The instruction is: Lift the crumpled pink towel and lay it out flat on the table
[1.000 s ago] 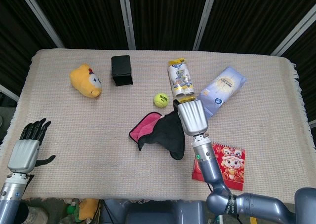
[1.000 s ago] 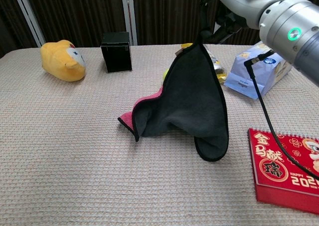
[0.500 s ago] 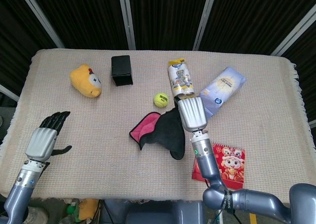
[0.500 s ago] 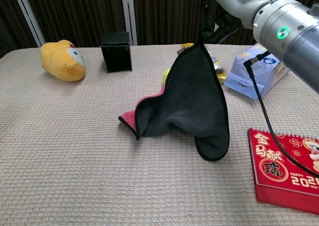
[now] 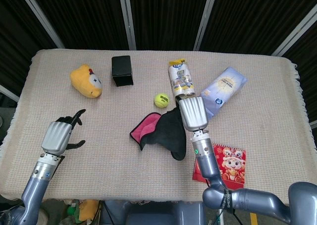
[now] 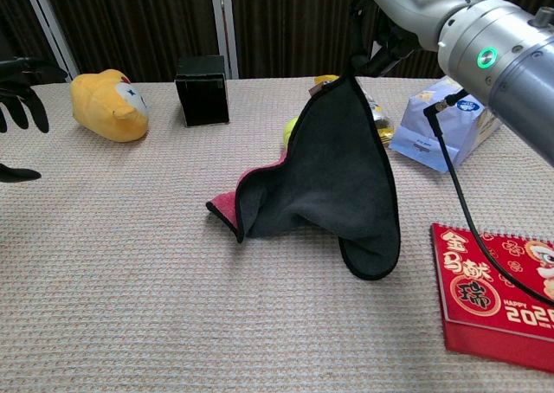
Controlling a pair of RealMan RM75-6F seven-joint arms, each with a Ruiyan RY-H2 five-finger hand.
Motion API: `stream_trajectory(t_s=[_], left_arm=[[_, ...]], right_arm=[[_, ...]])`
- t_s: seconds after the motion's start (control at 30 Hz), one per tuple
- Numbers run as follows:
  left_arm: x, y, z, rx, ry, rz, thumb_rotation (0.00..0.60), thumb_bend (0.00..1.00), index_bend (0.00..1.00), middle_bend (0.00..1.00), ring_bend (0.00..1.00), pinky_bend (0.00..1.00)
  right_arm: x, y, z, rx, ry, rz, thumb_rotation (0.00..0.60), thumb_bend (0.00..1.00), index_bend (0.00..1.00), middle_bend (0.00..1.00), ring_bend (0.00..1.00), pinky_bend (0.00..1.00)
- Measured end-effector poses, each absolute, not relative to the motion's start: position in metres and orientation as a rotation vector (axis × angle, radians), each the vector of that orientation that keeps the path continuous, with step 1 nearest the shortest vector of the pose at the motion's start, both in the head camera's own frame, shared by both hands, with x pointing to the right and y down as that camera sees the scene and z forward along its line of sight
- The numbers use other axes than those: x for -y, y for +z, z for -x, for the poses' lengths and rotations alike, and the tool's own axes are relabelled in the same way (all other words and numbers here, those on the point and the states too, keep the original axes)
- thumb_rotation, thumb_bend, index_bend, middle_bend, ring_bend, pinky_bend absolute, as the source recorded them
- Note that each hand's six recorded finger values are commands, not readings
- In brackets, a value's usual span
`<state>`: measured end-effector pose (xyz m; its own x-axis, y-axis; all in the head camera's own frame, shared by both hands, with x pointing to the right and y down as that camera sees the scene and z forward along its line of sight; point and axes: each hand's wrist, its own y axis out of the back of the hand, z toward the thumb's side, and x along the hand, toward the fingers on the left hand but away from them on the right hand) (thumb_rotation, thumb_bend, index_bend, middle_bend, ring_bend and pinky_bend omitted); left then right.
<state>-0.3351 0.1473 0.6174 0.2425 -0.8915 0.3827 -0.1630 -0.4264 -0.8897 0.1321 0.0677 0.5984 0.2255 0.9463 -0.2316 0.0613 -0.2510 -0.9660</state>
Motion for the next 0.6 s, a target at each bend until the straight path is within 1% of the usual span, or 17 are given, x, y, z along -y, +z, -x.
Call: stream_trajectory(t_s=[0.07,0.1,0.33,0.6], left_arm=[[-0.147,0.620,0.330,-0.962,-1.238,1.788,0.600,0.01,0.07,0.20,0.20,0.28],[-0.147,0.621,0.326,-0.947,-1.237,1.802,0.600,0.01,0.07,0.19,0.19,0.28],[-0.150,0.624,0.310,-0.863,-1.205,1.853,0.600,0.01,0.07,0.18,0.19,0.28],[-0.153,0.622,0.314,-0.889,-1.189,1.857,0.600,0.01,0.07,0.18,0.19,0.27]], right_arm=[[-0.068,0.598,-0.131,0.982,1.171,1.548,0.600,0.71,0.67,1.00,1.00,1.00],[-0.067,0.597,-0.131,0.983,1.170,1.546,0.600,0.71,0.67,1.00,1.00,1.00],[-0.062,0.589,-0.124,0.987,1.152,1.522,0.600,0.71,0.67,1.00,1.00,1.00],[-0.045,0.564,-0.104,1.013,1.100,1.470,0.600,0.71,0.68,1.00,1.00,1.00]])
